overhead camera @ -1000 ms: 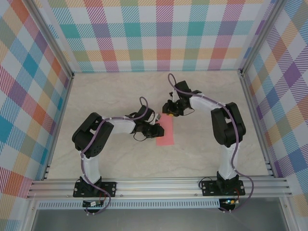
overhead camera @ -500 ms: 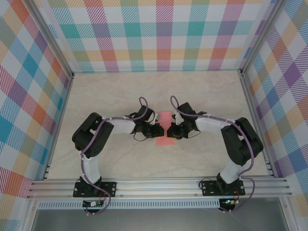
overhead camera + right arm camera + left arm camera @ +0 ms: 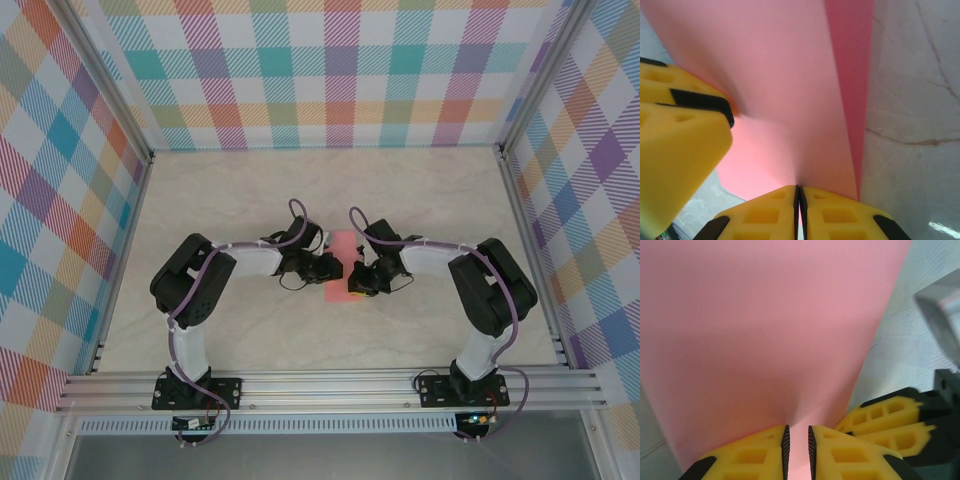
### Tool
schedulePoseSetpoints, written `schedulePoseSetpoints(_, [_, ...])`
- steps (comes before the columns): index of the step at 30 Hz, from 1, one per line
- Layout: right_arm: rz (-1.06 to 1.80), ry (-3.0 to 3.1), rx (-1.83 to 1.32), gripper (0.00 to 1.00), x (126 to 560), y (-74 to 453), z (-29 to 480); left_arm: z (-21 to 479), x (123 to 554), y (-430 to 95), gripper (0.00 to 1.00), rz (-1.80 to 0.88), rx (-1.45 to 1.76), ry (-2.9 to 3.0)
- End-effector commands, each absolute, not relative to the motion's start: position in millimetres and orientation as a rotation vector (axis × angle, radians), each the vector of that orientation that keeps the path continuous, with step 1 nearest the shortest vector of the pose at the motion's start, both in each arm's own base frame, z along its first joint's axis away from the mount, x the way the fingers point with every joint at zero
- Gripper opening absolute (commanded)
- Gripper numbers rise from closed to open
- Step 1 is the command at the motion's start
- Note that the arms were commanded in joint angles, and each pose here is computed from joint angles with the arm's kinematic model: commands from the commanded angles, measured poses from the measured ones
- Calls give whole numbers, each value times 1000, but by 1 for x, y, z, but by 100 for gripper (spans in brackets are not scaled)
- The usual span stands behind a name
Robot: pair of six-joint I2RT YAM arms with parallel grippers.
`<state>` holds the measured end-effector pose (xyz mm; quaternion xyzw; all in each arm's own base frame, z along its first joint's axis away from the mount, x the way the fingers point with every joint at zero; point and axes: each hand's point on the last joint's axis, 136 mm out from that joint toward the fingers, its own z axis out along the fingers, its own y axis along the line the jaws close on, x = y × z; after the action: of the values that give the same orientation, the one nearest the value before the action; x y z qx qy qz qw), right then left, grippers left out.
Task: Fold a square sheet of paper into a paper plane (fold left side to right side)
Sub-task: Hold the square sheet of paper at the center of the table, then first fold the square sheet of paper in half at the center of the table.
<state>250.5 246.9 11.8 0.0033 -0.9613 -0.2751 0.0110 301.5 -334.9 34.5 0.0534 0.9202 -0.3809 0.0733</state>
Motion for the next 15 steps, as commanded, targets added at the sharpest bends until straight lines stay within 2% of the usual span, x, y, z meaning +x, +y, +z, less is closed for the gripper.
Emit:
schedulePoseSetpoints(1, [-586,-2989,-24,13,234,216,-19,41,313,-342,20,-1144,148,2747])
schedulePoseSetpoints(15, [-467,-2985,7,13,231,204,-25,13,339,-317,20,-992,51,2775])
